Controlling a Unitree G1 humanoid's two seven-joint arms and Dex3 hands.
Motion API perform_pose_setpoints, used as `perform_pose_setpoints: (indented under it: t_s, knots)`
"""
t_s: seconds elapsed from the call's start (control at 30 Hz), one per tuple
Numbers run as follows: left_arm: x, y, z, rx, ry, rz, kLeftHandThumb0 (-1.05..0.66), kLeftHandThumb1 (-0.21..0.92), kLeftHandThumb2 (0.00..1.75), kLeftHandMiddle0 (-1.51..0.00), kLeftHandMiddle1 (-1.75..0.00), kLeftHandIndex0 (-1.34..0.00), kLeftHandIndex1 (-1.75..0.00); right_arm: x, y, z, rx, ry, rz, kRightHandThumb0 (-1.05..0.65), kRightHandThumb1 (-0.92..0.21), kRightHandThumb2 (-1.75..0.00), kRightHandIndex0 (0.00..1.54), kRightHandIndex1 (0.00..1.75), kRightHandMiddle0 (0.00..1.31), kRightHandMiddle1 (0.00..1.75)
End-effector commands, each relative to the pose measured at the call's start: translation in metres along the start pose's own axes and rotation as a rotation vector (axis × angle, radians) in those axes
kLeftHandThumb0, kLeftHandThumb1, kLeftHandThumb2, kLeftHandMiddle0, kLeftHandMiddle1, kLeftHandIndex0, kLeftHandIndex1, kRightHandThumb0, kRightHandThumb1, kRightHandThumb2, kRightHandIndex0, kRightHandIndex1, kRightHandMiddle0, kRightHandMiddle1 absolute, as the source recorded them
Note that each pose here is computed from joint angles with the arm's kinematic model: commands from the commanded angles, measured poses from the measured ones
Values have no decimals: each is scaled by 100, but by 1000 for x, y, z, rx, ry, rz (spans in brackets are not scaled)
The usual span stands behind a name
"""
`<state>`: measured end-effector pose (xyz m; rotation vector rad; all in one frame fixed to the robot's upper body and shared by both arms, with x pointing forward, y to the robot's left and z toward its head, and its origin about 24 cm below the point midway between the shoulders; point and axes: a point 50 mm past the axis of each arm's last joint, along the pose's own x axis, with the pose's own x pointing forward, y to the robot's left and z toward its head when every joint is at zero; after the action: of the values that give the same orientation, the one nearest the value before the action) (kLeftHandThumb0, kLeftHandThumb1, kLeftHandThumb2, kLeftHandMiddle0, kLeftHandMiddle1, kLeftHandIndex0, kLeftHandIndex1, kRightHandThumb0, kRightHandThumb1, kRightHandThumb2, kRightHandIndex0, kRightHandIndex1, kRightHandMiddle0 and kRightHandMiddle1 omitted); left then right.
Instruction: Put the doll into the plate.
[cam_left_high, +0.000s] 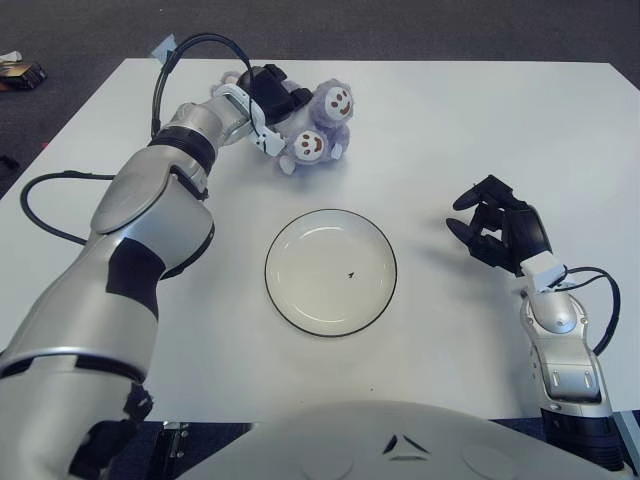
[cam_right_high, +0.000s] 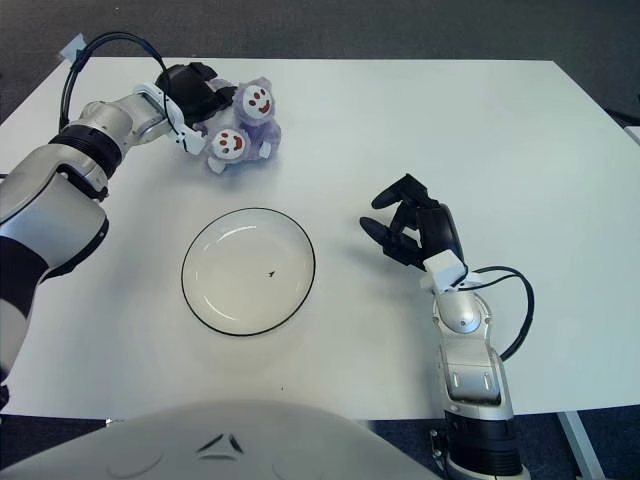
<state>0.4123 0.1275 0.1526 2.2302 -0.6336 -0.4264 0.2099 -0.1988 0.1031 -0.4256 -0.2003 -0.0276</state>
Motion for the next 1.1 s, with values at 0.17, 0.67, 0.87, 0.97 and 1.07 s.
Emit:
perform_pose_setpoints:
  t_s: [0.17,0.67,0.87,0.97,1.07]
  knots:
    - [-4,-13,8,14,-11,-26,-46,74,0,-14,-126,-63,-10,-2,-3,3,5,-18,-15,-36,-92,-26,84,175,49,145]
    - [3,-9,14,-142,29,-70,-52,88,0,-43,-115,-41,-54,-5,-3,3,16,-16,-11,-36,-92,-25,84,175,49,145]
    - [4,-7,17,-266,33,-64,-52,90,0,-45,-113,-33,-79,-5,-2,3,18,-15,-9,-36,-92,-25,84,175,49,145]
    - [5,-6,19,-325,33,-67,-51,91,0,-40,-127,-28,-96,-5,-1,3,19,-14,-7,-36,-92,-25,84,175,49,145]
    - [5,-7,22,-397,33,-71,-51,91,0,-39,-135,-26,-106,-5,-1,3,19,-12,-3,-36,-92,-25,84,175,49,145]
